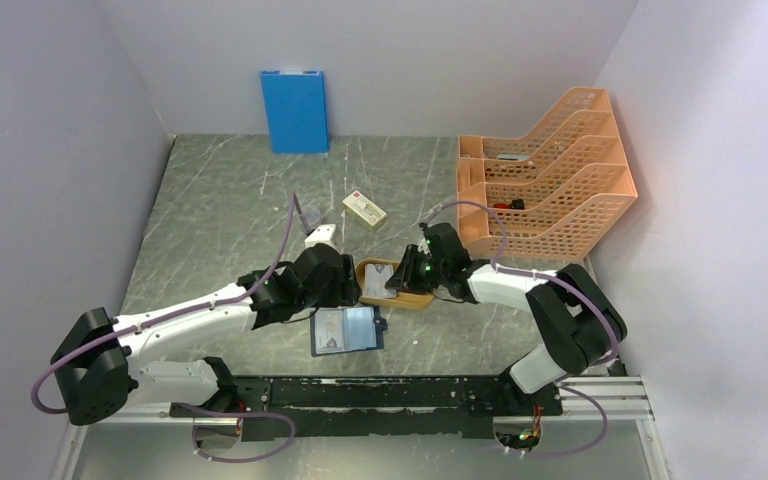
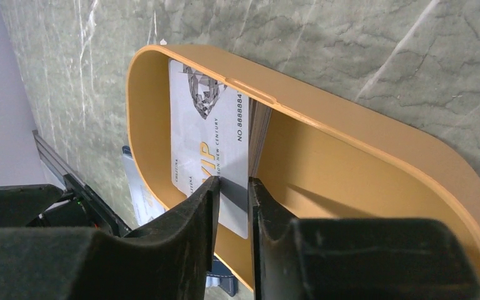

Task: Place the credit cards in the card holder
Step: Pick up the credit card from the storage box.

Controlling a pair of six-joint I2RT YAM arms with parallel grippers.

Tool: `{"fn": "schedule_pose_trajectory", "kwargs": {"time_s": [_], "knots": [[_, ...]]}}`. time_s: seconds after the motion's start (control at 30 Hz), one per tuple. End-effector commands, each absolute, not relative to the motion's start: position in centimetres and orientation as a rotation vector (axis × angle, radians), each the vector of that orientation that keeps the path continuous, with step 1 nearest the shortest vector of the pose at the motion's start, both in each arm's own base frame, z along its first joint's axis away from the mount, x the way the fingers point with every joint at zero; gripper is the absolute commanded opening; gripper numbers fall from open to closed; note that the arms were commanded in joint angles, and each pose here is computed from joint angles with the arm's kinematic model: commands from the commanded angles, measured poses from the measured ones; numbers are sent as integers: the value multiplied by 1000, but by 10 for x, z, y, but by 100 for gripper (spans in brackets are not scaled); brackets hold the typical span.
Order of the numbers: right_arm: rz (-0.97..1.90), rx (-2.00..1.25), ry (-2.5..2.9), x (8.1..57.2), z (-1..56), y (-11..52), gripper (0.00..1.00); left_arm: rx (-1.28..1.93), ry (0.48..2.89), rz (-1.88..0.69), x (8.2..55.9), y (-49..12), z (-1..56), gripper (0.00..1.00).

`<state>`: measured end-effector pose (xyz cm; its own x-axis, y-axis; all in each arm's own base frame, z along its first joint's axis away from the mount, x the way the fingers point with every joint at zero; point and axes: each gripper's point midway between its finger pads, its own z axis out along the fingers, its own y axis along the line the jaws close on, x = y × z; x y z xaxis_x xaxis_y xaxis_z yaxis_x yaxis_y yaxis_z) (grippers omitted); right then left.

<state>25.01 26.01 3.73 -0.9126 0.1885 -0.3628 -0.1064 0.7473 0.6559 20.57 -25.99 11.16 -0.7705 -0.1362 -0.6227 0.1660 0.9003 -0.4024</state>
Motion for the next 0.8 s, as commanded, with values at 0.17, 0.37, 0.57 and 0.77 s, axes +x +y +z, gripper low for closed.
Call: {"fn": "schedule_pose_trajectory", "kwargs": {"time_s": [0.17, 0.37, 0.57, 0.77], "knots": [[997, 125, 2511, 252, 40, 246, 16, 6, 2379, -608, 204, -260, 112, 67], [1008, 125, 2498, 251, 46, 243, 7, 2, 2380, -615, 204, -260, 112, 67], [1014, 130, 2487, 249, 51, 240, 3, 3, 2376, -613, 203, -258, 112, 67], [1005, 141, 2494, 246, 51, 236, 0, 0, 2377, -613, 202, -257, 111, 67]]}}
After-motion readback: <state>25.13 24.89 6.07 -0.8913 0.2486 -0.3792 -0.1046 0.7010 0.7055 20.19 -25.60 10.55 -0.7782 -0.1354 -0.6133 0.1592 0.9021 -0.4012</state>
